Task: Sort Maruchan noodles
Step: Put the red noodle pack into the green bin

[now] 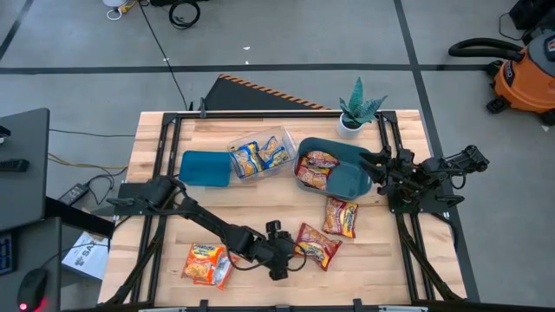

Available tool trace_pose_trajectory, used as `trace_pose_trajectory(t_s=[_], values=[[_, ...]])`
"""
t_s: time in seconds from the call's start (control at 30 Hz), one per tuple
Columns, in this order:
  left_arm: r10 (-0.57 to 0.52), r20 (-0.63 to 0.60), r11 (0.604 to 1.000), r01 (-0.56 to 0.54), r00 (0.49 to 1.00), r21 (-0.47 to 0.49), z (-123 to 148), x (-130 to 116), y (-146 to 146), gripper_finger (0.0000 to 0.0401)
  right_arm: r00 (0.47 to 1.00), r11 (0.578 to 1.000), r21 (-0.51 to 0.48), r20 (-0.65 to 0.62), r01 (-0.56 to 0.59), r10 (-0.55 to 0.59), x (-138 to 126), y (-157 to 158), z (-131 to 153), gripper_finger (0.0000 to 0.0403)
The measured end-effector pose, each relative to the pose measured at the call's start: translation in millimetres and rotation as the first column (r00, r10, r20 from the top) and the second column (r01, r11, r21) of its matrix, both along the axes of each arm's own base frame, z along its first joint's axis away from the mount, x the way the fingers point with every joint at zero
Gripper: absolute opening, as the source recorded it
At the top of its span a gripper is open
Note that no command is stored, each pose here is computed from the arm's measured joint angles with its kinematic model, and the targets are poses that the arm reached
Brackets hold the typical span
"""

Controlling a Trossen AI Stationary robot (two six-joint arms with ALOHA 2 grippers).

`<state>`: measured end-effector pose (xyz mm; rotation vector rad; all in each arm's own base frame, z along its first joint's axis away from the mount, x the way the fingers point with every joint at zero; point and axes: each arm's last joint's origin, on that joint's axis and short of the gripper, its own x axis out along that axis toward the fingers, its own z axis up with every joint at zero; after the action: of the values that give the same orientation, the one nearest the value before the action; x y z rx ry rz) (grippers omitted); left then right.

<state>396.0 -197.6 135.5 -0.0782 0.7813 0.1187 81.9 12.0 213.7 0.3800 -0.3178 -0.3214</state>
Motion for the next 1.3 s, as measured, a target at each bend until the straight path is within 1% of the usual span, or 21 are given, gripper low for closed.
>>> trace_pose_trajectory(t_s=[0.03,0.2,0.53,0.93,1.1,1.3], values=[[0.004,-0.008,1.0,-0.004,1.0,0.016,-2,-1,1,0.0214,1.0,1.0,0.001,0.003,0.0,0.0,0,0,0,0.0199],[0.001,0.016,0.999,-0.001,1.0,0.037,-4,3,2,0.0199,1.0,1.0,0.001,0.002,0.002,-0.002,0,0,0,0.0199],[0.004,0.044,1.0,-0.005,0.999,0.025,-2,5,2,0.0163,1.0,1.0,0.001,0.002,0.001,-0.001,0,0,0,0.0199],[0.006,0.056,1.0,-0.007,0.998,0.019,-1,6,2,0.0106,1.0,1.0,0.001,0.002,0.002,-0.002,0,0,0,0.0199],[0.017,0.062,1.0,-0.019,0.998,0.023,-1,8,5,0.0072,1.0,1.0,0.001,0.002,0.001,-0.001,0,0,0,0.0199],[0.002,0.057,0.999,-0.004,0.998,0.049,-1,11,12,0.0011,1.0,1.0,0.001,0.002,0.002,-0.002,0,0,0,0.0199]])
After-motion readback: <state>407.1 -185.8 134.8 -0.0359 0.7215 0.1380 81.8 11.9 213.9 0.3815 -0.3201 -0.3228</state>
